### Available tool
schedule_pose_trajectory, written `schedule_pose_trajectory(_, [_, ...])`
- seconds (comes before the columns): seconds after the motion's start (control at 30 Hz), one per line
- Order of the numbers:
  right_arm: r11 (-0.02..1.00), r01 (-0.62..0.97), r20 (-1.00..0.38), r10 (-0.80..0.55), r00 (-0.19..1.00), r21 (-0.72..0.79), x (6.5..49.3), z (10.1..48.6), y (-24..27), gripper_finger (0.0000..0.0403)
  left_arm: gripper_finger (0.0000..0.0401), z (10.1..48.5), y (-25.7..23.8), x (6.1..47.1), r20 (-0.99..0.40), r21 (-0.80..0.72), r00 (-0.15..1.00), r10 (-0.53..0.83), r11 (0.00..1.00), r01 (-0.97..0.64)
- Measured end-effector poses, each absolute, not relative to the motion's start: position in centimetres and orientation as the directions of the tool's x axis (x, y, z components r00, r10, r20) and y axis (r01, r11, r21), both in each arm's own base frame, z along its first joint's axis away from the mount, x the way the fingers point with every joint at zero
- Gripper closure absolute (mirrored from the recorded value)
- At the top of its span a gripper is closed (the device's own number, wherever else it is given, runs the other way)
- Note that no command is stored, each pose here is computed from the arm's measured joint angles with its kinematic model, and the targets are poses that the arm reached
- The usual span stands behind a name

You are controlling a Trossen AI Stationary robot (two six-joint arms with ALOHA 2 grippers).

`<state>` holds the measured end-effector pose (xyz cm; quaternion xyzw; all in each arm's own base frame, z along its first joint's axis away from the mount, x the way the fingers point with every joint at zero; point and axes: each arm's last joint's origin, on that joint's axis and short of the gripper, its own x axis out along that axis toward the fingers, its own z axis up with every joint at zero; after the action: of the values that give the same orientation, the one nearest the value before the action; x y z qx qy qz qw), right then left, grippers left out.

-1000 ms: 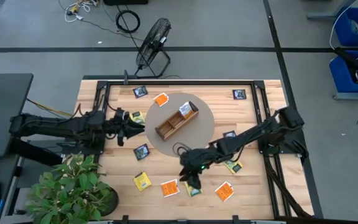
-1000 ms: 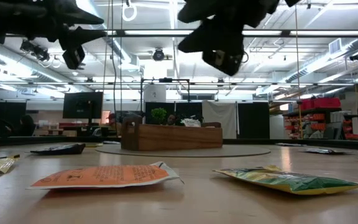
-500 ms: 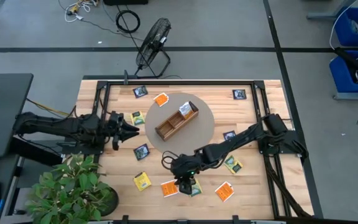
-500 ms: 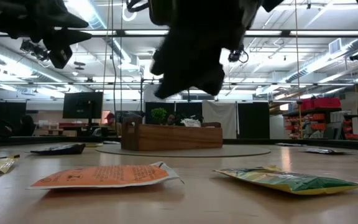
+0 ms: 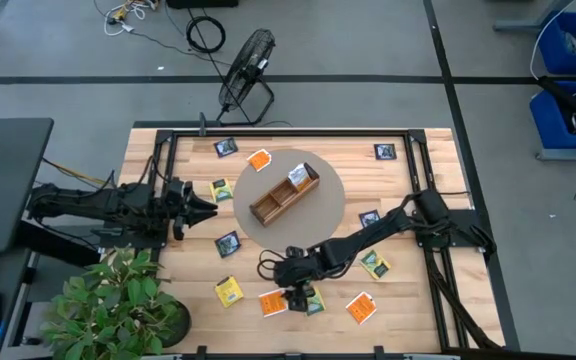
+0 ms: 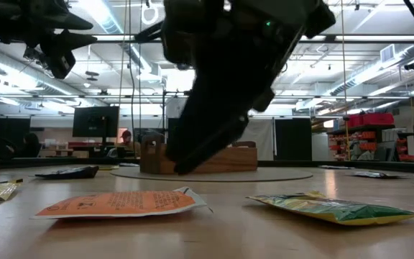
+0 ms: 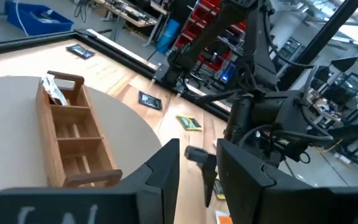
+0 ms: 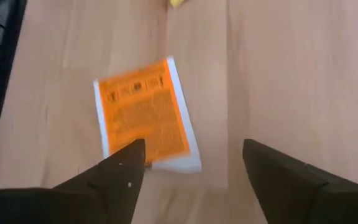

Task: Pick & Place Tea
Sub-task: Put the orange tea bag into the right section of the wooden organizer

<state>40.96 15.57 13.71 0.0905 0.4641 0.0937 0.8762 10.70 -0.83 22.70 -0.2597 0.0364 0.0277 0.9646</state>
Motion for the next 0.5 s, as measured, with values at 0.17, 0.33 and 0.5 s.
schedule_pose_trajectory(0.17, [0.962, -0.105, -0.777, 0.267, 0.570, 0.253, 41.2, 12.9, 16.4, 0.0123, 0.0291, 22.6, -0.8, 10.7, -0.095, -0.498, 0.995, 0.035, 0.864, -0.078])
schedule_pose_trajectory(0.33, [0.978, -0.151, -0.817, 0.202, 0.540, 0.142, 40.3, 12.5, 17.3, 0.0139, 0.0291, 22.7, -0.8, 10.7, -0.090, -0.505, 0.995, 0.035, 0.860, -0.075])
schedule_pose_trajectory(0.5, [0.988, -0.138, -0.844, 0.136, 0.518, 0.074, 39.9, 12.0, 17.3, 0.0162, 0.0291, 22.7, -0.8, 10.7, -0.085, -0.516, 0.996, 0.035, 0.853, -0.074])
